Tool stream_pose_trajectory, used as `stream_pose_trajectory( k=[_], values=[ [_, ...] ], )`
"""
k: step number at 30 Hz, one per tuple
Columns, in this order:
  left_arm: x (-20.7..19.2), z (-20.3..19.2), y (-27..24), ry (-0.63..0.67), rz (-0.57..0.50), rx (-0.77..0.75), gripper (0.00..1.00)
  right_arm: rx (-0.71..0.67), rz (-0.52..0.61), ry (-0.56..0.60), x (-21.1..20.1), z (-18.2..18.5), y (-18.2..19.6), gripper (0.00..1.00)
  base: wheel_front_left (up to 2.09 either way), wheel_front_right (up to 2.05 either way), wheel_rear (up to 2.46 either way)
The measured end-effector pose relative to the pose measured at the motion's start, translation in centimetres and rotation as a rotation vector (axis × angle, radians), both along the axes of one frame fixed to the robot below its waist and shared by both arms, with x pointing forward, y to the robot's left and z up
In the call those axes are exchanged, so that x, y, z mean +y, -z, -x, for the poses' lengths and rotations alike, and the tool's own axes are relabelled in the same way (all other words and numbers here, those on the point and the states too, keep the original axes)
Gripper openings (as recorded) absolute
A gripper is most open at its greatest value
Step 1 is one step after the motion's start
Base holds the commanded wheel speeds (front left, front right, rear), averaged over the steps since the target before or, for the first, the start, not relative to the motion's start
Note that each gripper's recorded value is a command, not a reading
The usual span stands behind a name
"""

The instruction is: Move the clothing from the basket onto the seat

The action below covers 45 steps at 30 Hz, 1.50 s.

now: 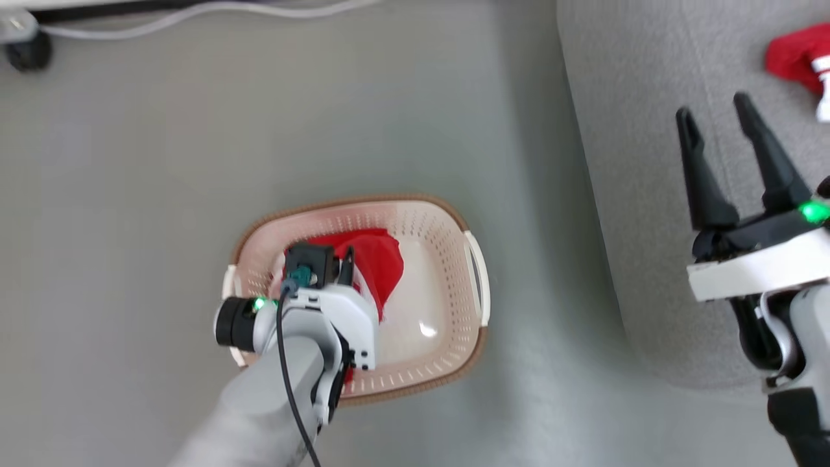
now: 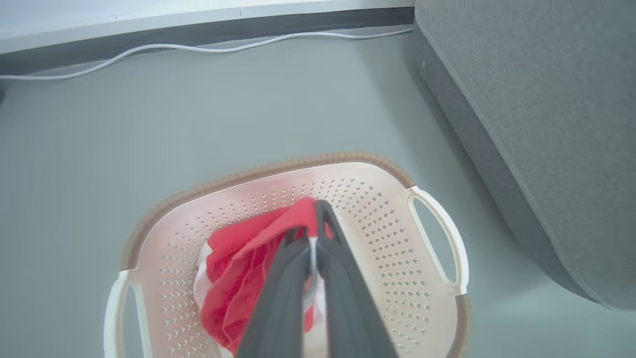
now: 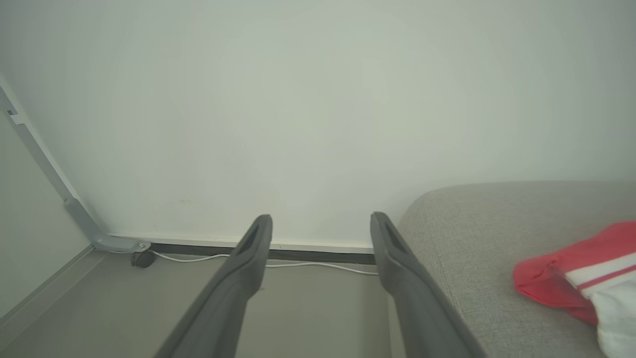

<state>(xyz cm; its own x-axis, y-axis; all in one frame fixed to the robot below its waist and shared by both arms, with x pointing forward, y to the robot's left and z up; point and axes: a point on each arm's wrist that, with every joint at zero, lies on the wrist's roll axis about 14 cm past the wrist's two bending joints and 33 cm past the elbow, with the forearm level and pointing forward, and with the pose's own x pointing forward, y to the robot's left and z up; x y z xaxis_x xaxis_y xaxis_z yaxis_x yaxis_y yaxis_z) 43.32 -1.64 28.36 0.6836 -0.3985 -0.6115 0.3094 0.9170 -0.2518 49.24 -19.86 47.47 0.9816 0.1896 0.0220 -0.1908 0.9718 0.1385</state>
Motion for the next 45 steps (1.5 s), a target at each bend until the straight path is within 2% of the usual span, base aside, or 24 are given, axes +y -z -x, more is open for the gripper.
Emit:
stream_pose_trajectory(
  k=[19,31,45],
  values=[
    [2.4,-1.0,-14.5,-0.068,0.099,-0.437,0.00,0.008,-0.030,0.001,2.1,5.8,-1.8,1.00,0.00,0.00,0.00],
    [2.4,-1.6,-24.1,-0.032,0.159,-0.721,0.00,-0.017,-0.040,0.007,2.7,8.1,-3.0,1.00,0.00,0.00,0.00],
    [1.5,-2.6,-33.2,0.018,0.223,-0.971,0.00,0.013,-0.047,0.021,2.8,9.5,-1.9,1.00,0.00,0.00,0.00]
  ],
)
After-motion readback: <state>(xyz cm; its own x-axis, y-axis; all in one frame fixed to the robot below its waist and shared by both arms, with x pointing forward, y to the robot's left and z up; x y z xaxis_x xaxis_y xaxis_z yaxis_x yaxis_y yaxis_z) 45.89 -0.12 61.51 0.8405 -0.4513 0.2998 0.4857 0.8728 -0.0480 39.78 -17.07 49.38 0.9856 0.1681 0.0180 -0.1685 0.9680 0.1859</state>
